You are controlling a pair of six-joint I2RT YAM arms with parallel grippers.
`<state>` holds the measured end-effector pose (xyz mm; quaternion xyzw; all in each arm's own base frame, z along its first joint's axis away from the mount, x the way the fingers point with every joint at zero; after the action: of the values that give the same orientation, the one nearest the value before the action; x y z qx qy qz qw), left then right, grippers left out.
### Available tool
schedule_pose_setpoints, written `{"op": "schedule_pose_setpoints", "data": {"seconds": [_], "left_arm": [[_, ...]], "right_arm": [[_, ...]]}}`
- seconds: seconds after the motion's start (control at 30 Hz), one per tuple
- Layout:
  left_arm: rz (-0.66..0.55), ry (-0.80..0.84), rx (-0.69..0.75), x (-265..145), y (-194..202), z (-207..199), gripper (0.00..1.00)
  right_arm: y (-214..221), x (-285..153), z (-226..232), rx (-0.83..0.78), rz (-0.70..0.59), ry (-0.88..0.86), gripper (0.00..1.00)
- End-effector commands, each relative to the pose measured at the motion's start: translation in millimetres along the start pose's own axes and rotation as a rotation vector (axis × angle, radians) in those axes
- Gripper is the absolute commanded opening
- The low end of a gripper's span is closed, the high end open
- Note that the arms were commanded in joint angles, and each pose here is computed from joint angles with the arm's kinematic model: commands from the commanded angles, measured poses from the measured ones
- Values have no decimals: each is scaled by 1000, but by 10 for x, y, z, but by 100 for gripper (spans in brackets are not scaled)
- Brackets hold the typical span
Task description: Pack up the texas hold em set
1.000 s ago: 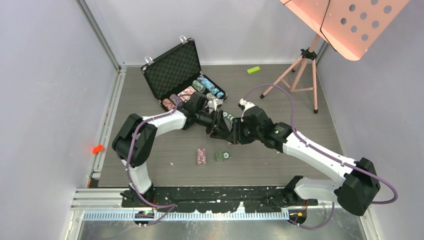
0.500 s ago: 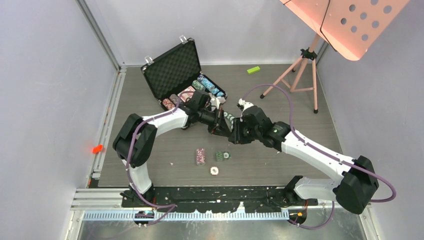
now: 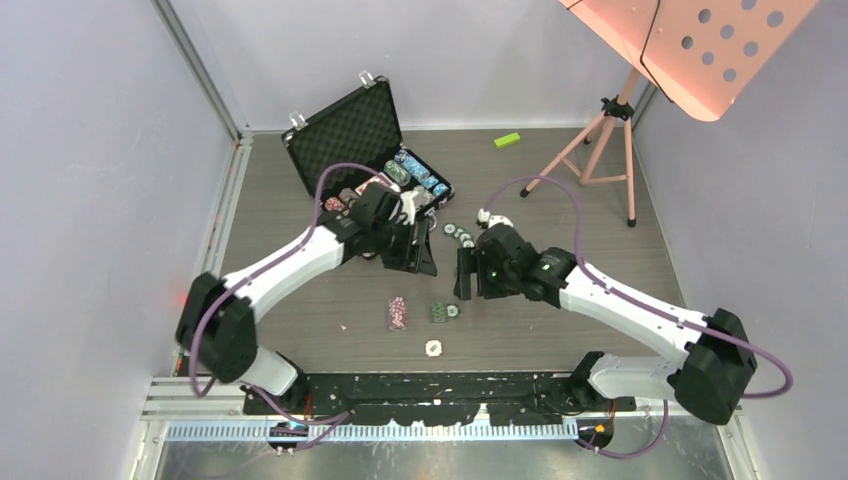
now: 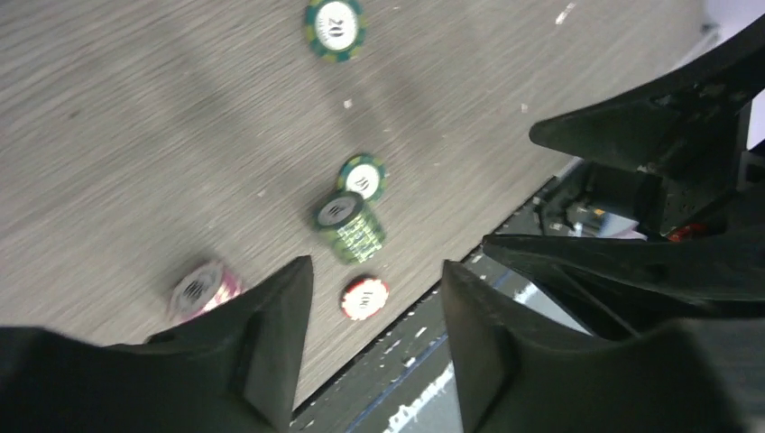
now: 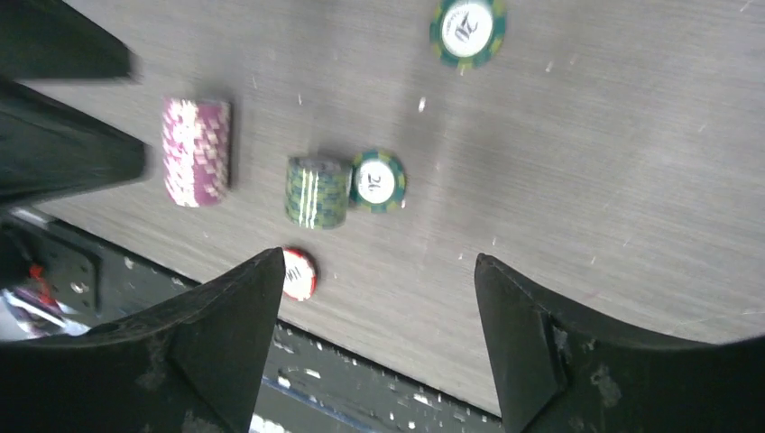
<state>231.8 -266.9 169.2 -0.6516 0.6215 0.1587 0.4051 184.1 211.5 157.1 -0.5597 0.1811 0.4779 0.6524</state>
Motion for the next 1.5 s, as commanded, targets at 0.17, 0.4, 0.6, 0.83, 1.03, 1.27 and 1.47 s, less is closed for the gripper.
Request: {"op": "schedule_pose_setpoints", "data": {"seconds": [0.17,0.4,0.6,0.83,1.03,1.27,1.47], "left_arm": [[-254,-333,-3,-579,174,513,79],[-308,-349,-67,-715,271,676,89],[-332,-395,-125,-819,319,830,100],[-331,-348,-126,-853,352,811,100],[-332,-329,-123,-847,364,792,100],[-341,-312,-114,-860,376,772,100],[-334,-305,-114,-851,388,769,100]], "right_arm": [[572,143,458,-84,82,184,79],[756,376,834,-192,132,277,71],[836,488,941,-182,180,257,67],[969,624,999,-178,243,251,65],[1105,723,999,-151,286,238,64],[1215,802,1025,-132,318,230,60],[1265,801,937,-112,326,287,58]]}}
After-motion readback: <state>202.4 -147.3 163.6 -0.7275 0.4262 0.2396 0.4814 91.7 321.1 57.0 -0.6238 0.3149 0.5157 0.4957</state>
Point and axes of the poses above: each gripper's point midway between its finger pads, its own x axis out along the fingers, its own z axis along the line the jaws close on, y = z × x, the point moved 4 cm from there along -x, back along the fingers, and after that the axes turned 4 degrees about -x, right-handed, at the moved point
